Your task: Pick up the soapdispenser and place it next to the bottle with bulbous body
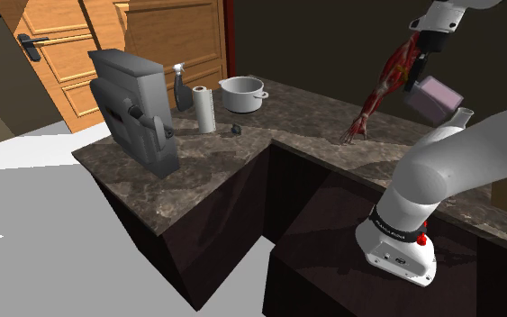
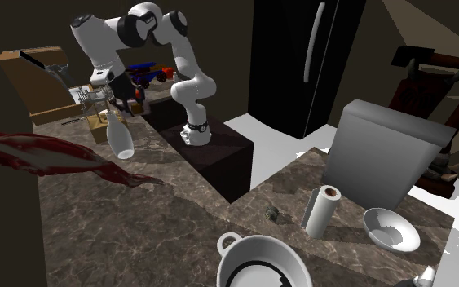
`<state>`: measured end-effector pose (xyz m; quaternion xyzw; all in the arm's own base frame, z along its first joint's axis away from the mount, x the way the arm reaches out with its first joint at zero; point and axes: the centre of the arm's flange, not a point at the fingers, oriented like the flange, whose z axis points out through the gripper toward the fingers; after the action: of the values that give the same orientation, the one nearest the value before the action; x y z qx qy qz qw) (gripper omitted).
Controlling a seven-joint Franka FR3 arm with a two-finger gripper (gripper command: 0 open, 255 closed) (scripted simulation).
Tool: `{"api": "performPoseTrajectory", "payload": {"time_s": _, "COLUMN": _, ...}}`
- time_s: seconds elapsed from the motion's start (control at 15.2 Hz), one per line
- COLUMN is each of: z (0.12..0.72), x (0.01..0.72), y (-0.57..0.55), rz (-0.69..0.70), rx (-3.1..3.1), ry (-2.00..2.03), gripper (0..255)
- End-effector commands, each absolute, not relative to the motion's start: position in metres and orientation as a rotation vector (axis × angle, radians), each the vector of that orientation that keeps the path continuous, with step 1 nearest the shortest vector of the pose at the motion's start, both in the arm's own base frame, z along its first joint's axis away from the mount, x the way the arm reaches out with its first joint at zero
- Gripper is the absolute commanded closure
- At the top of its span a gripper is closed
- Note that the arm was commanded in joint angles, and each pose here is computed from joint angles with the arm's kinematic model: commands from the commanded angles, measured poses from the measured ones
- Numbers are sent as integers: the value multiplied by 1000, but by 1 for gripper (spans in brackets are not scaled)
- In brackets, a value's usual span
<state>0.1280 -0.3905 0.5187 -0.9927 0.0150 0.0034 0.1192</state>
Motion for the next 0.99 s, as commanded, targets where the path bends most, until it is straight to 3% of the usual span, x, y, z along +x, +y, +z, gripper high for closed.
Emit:
{"api": "performPoseTrajectory", "payload": {"time_s": 0.0, "z": 509, "x": 128, "y": -391, "rz": 9, "rx": -2903, "ry": 44, "gripper": 255}}
{"api": "performPoseTrajectory", "payload": {"time_s": 0.92, "z": 435, "x": 128, "y": -391, "rz": 9, "rx": -2903, "ry": 44, "gripper": 255}}
